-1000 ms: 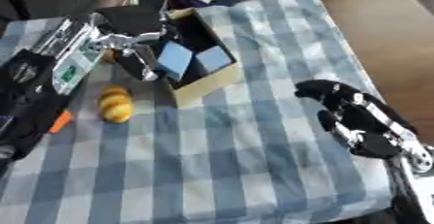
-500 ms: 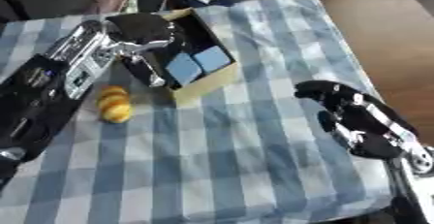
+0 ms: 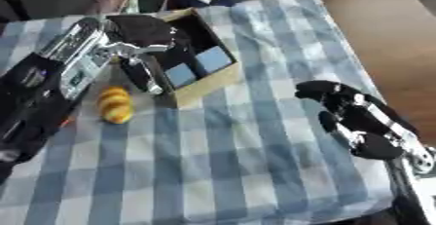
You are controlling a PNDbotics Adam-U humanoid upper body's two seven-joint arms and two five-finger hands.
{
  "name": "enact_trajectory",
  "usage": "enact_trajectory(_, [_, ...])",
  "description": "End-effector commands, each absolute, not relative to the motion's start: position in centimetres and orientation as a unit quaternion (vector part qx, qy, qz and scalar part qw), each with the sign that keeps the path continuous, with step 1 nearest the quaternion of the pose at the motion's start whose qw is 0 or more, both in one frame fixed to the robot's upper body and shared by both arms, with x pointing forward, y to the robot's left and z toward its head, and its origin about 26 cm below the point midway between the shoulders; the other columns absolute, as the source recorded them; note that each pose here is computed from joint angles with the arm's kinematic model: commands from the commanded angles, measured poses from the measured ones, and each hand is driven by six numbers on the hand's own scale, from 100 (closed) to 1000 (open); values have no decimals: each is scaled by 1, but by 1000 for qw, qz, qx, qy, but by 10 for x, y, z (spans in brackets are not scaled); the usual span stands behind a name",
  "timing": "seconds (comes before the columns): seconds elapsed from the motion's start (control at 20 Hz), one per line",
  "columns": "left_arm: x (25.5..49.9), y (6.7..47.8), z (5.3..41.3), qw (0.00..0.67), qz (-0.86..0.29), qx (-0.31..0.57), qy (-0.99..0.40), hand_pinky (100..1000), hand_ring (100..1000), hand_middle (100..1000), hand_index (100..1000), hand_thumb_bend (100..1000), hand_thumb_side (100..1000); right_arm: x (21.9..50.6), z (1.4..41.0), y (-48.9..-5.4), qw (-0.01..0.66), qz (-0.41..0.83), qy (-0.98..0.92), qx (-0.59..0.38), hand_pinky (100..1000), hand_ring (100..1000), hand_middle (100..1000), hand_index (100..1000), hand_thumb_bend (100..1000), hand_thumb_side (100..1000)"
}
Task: Pick up objects on the table and place them in the box.
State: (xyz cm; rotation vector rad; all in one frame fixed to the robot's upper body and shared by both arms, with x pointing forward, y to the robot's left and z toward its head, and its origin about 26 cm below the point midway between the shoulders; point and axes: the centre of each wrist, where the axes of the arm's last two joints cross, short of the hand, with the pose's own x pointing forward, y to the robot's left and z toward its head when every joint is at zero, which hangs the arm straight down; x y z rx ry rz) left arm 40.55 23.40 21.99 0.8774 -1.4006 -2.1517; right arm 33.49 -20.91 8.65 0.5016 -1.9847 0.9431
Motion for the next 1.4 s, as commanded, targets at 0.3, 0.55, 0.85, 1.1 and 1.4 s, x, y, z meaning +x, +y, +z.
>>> enact_trajectory(0.3, [366,278,274,216,-743,364,-519,796,747,733,837,464,225,336,92,-215,425,377,-801,190,1000,879,861,891,100,416])
enact_trajectory(0.55, [348,314,266,286,-746,377,-469,787,731,717,834,468,248,335,91,-218,428,375,-802,184,1000,879,862,891,100,416])
enact_trajectory(0.85, [338,353,241,374,-723,390,-430,782,728,717,836,472,264,335,91,-220,430,374,-802,179,1000,879,862,891,100,415])
enact_trajectory(1.1, [337,376,221,427,-702,395,-410,776,723,720,841,481,278,335,91,-221,431,374,-802,177,1000,879,862,891,100,416])
enact_trajectory(1.4, [341,392,204,466,-691,389,-392,776,729,732,847,499,328,336,91,-221,431,373,-803,176,1000,880,862,891,100,415])
